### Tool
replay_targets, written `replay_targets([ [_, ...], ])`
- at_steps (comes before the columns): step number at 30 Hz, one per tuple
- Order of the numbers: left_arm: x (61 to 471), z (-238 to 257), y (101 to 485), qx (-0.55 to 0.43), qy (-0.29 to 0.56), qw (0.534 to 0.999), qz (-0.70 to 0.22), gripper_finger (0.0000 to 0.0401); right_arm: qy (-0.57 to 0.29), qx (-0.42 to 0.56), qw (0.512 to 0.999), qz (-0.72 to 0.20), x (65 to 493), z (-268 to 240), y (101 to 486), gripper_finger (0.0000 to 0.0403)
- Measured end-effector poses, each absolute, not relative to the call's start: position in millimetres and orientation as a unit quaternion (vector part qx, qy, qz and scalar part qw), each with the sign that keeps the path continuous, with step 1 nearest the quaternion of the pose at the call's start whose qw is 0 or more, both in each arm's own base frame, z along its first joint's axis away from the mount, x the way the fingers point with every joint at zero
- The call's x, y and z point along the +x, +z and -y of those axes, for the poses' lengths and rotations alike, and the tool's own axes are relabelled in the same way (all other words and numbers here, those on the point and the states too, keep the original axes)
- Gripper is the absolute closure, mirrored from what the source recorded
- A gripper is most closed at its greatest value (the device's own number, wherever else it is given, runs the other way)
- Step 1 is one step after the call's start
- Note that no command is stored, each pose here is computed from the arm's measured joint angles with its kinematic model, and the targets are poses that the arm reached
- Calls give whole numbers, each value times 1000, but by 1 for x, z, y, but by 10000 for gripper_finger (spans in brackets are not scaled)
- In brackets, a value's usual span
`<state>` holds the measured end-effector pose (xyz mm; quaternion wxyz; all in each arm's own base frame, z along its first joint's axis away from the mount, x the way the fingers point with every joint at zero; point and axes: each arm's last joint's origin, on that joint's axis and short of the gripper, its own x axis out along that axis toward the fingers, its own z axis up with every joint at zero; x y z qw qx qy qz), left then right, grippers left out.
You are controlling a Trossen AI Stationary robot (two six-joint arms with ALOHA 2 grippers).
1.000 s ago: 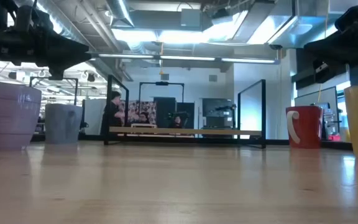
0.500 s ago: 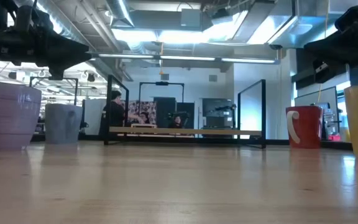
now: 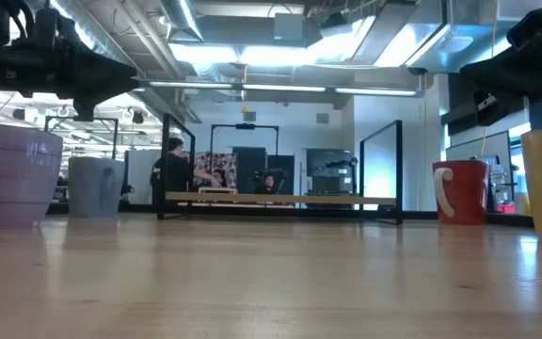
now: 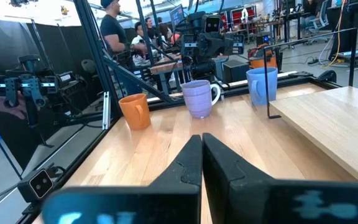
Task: Place coffee mugs
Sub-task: Put the yellow mug on the shelf
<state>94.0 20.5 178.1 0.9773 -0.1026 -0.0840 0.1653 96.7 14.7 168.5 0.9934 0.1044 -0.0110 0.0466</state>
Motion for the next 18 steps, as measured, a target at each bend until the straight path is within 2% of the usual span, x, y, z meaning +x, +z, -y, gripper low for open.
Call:
replay_targets([
  [10, 94, -21, 178, -101, 170, 977, 84, 275, 39, 210, 974, 73, 96, -13, 181, 402],
  [18, 92, -20, 187, -111, 163, 971, 132, 275, -64, 294, 947, 109, 95, -6, 183, 402],
])
